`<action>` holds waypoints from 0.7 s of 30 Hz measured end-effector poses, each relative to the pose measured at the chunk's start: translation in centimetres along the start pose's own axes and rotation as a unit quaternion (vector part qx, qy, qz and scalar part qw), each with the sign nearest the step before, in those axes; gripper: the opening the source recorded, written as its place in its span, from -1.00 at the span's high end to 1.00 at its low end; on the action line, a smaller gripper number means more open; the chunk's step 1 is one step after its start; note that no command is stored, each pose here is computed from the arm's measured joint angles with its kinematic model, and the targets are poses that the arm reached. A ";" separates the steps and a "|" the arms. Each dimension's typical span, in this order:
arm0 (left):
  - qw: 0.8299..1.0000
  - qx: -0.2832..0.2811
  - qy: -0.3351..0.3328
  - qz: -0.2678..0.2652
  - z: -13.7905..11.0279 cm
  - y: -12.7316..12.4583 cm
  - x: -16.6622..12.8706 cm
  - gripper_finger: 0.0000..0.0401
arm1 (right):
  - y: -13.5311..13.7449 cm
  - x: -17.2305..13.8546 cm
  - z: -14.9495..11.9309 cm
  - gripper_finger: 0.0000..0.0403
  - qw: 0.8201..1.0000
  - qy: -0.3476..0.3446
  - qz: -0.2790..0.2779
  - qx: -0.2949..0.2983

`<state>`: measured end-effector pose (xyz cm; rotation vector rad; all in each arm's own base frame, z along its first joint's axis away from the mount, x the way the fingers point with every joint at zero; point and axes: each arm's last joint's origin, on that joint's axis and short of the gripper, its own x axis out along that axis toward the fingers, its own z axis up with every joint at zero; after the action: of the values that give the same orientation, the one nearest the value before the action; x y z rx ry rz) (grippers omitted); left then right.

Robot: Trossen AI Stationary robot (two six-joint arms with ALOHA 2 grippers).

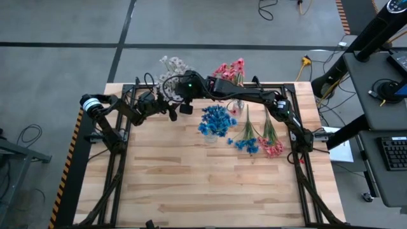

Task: Sort flowers into vase by color
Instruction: Put the white flowers into the left transparent vase

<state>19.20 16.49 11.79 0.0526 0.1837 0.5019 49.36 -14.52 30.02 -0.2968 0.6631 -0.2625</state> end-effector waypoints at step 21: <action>1.000 -0.009 0.002 0.010 0.0 0.0 0.0 0.29 | 0.6 -4.4 2.4 0.05 1.000 -0.020 0.000 0.008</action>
<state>19.15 16.51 11.77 0.0360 0.1824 0.5234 47.61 -12.10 34.09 -0.2851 0.6216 -0.2611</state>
